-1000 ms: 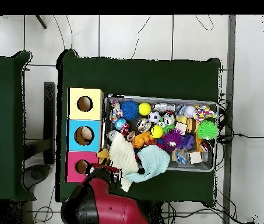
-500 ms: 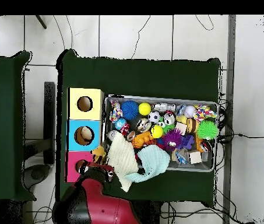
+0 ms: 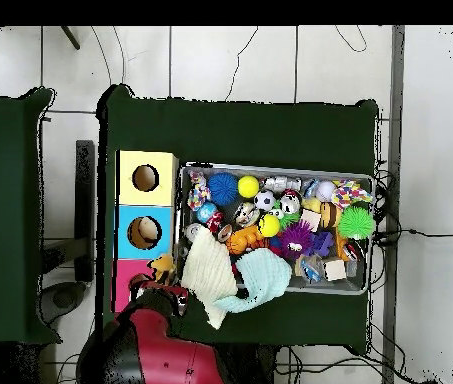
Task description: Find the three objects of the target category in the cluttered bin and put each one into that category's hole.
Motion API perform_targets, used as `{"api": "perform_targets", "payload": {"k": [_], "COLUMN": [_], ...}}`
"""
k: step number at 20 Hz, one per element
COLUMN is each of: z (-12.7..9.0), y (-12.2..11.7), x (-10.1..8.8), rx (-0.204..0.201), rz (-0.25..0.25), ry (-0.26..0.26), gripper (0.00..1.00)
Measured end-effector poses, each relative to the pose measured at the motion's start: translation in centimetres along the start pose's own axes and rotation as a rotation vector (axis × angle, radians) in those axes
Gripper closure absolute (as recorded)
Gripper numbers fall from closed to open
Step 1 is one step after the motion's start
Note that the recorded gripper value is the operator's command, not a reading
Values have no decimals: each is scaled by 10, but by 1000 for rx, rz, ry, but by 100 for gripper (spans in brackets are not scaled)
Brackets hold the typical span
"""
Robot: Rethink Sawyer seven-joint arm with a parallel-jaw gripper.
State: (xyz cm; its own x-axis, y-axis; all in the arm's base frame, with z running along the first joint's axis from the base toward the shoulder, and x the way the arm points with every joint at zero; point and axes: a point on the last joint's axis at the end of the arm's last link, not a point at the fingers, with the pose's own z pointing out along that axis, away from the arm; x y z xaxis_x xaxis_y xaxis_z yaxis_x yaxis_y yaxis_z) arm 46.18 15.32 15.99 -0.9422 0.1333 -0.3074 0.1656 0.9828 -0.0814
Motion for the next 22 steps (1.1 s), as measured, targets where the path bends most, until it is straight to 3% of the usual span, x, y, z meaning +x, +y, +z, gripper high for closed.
{"api": "perform_targets", "payload": {"k": [11,22], "z": [-2,22], "y": [14,8], "x": [3,6], "rx": [-6,18], "rz": [-11,-2], "ry": [59,103], "gripper": [100,100]}}
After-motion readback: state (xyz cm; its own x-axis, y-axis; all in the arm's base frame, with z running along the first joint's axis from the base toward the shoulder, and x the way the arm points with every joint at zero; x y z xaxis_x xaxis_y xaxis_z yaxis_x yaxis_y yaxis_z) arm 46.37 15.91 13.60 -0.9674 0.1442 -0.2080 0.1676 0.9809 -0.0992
